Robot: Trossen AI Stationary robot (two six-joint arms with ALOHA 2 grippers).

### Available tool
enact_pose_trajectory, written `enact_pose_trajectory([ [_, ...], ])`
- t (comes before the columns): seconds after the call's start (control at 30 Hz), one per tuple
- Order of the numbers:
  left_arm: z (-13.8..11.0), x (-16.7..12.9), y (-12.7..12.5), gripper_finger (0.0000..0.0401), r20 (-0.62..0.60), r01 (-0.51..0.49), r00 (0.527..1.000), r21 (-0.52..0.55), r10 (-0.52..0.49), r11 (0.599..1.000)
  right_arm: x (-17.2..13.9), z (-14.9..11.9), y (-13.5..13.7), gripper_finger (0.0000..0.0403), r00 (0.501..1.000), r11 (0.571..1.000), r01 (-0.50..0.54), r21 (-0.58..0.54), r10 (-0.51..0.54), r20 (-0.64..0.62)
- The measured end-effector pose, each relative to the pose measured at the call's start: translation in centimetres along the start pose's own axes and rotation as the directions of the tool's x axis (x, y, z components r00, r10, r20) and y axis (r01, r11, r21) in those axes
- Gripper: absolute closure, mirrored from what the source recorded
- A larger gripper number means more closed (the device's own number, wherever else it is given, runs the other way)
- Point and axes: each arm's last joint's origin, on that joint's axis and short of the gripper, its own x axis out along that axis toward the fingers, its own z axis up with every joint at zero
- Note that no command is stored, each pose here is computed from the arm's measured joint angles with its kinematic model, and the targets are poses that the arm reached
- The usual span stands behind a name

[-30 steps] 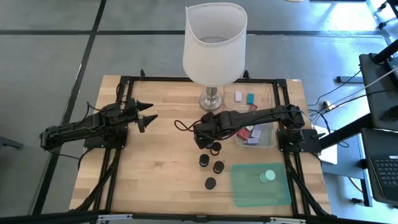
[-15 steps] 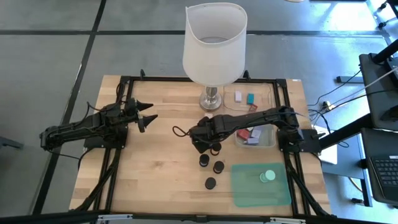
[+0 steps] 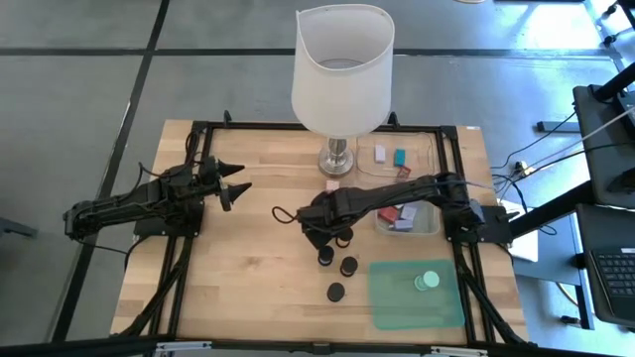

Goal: Pick & Place Office items
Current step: Put the purple hourglass into the light blue bin

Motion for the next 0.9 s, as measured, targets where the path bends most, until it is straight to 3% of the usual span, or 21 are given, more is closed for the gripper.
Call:
enact_pose_trajectory([
  [0.9, 0.0, 0.0, 0.0, 0.0054, 0.0, 0.0, 1.0, 0.0, 0.0, 1.0, 0.26, 0.29, 0.06, 0.0075, 0.999, 1.0, 0.01, -0.01, -0.01, 0.033],
])
